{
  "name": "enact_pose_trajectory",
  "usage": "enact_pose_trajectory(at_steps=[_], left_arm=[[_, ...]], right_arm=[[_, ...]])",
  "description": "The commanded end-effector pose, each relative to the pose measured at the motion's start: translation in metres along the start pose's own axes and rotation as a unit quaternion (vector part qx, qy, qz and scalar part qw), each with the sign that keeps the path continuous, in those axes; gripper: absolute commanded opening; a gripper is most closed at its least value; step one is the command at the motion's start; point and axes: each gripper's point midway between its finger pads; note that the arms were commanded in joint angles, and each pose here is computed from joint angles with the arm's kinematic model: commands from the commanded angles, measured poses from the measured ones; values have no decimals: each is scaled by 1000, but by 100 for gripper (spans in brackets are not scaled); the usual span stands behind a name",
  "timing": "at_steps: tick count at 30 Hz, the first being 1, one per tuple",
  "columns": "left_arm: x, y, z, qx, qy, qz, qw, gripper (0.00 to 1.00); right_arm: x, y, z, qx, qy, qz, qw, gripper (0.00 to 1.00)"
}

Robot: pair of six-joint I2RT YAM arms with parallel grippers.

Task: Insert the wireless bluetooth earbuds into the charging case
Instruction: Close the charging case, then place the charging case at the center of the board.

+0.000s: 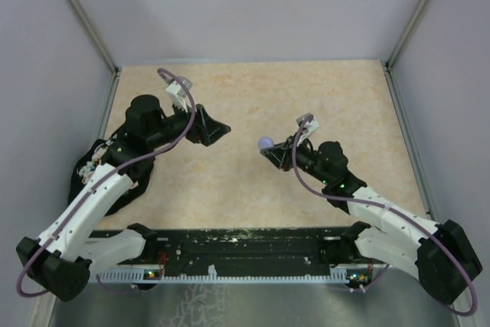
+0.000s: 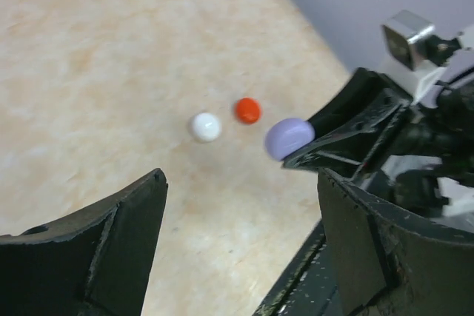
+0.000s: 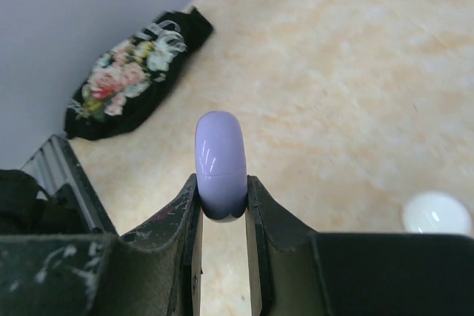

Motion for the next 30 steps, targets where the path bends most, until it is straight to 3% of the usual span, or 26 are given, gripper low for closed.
enact_pose_trajectory(at_steps=[1, 8, 17, 26, 30], left_arm=[[-33, 67, -6, 21, -44, 188, 981, 88], [-65, 121, -32, 12, -72, 293, 953, 97], [-85, 145, -43, -4, -97, 335, 937, 100], [-90, 142, -39, -2, -104, 333, 937, 100], [-92, 137, -33, 6, -111, 329, 938, 100]], right_arm=[[-23, -43, -31, 63, 40, -112, 991, 0], [-41, -86, -82, 152, 93, -203, 963, 0], [-28, -111, -119, 186, 127, -228, 947, 4], [-38, -132, -143, 213, 151, -285, 922, 32], [-49, -135, -148, 199, 177, -303, 915, 56]])
Point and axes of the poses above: each gripper's point midway between its finger pads, its own x axis out along the fingers, its own y axis along the line the jaws close on, z = x × y, and after that the axes turned 8 degrees about -x, right-handed
